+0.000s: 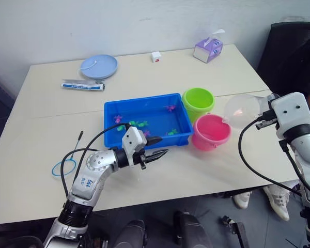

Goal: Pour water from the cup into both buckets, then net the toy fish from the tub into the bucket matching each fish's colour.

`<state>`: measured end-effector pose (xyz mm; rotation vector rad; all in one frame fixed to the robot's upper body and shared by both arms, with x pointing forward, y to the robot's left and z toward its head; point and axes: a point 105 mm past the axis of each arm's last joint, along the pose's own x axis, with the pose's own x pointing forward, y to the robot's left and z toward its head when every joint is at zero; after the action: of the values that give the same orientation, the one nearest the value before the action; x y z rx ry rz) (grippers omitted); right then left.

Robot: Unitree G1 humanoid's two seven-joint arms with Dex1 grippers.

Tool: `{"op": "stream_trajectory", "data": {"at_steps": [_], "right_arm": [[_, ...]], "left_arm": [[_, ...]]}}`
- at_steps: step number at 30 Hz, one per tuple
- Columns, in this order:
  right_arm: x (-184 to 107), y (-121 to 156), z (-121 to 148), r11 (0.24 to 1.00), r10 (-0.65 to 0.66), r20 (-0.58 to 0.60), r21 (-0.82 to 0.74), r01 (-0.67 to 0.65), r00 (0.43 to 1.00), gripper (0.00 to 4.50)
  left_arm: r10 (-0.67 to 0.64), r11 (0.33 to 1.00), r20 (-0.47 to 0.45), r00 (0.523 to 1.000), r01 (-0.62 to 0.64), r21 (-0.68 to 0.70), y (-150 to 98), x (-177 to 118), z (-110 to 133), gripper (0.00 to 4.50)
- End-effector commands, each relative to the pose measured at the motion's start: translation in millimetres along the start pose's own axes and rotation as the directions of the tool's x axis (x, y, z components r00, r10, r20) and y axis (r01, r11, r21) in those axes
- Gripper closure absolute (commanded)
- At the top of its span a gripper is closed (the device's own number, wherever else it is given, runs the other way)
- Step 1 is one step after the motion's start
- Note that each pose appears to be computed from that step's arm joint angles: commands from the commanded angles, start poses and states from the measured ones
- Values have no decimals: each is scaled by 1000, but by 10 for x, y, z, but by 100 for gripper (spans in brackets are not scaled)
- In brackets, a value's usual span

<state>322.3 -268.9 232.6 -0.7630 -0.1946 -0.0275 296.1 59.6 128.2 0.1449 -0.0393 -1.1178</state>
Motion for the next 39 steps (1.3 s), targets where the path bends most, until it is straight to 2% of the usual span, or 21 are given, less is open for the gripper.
{"op": "stream_trajectory", "data": {"at_steps": [1,25,39], "right_arm": [[-5,-104,262,995,-26,105,-97,36,994,387],[23,-32,305,968,18,172,-251,26,985,387],[36,-27,281,967,17,175,-251,28,984,387]], "left_arm": [[1,1000,35,999,-2,15,-12,-3,94,210],[23,1000,39,999,-23,8,-15,0,94,210],[29,1000,34,999,-29,5,-23,-6,63,210]]}}
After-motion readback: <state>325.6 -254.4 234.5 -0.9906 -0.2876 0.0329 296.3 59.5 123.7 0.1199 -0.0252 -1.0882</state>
